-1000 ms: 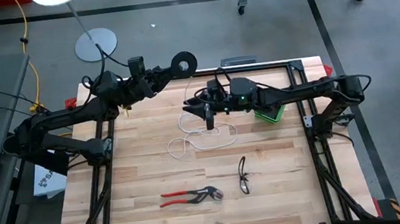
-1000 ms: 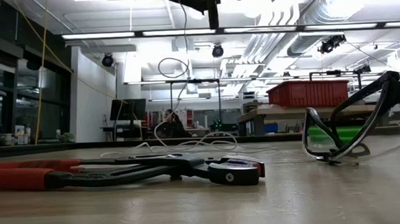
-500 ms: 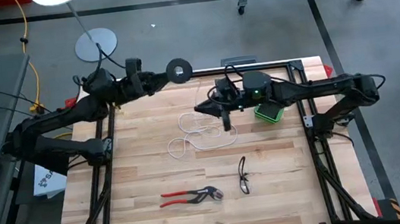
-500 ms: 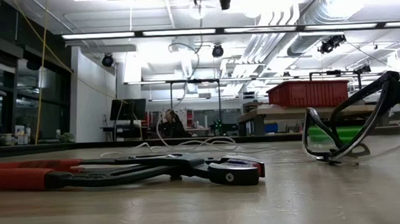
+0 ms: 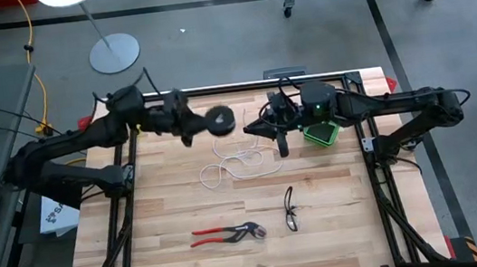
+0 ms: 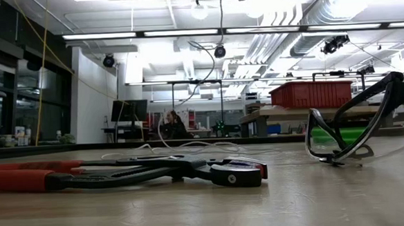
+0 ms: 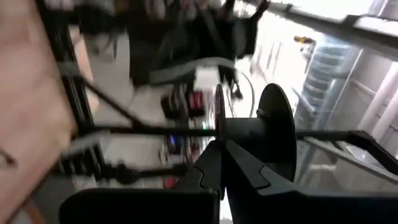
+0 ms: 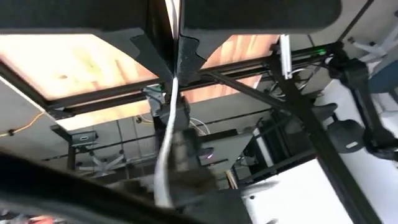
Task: Coil cords
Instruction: Coil the wire into the spool
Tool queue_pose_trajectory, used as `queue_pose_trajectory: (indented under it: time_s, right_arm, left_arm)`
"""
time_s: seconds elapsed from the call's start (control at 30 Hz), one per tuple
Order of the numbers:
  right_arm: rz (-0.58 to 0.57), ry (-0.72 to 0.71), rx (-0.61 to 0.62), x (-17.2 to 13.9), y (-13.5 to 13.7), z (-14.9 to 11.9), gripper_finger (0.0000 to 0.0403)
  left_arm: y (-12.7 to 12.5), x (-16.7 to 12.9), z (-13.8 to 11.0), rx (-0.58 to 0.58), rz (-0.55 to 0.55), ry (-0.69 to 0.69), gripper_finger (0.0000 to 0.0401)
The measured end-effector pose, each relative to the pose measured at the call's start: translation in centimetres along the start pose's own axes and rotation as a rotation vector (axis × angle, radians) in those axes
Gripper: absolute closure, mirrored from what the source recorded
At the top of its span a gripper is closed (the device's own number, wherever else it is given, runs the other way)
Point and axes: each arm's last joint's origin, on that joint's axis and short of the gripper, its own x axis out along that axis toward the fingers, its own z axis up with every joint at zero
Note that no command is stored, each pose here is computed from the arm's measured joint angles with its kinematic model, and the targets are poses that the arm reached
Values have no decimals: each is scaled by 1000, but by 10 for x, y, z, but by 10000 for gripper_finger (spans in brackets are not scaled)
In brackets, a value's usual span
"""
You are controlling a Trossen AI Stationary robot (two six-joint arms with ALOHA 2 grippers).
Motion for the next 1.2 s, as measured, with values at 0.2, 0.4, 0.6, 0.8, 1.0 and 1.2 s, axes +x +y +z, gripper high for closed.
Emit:
queue_pose_trajectory:
  time_s: [0.2, 0.4, 0.6, 0.8, 1.0, 1.2]
  right_arm:
    - [-19, -94, -28, 2, 0, 7, 402]
    - [-16, -130, -7, 13, -2, 5, 403]
    - [-2, -92, 16, 14, -2, 1, 403]
    - [39, -91, 29, 10, 1, 4, 403]
    - [71, -94, 122, 10, 2, 5, 402]
    - [153, -70, 127, 9, 4, 5, 365]
  left_arm:
    - [9, 26, 5, -57, -65, 54, 401]
    - [5, 58, 17, -65, -103, 153, 401]
    - [-11, 78, 28, 57, -119, 234, 401]
    - [-25, 76, 38, 121, -129, 211, 401]
    - [-34, 72, 44, 169, -150, 170, 401]
    - [-36, 72, 46, 176, -165, 126, 401]
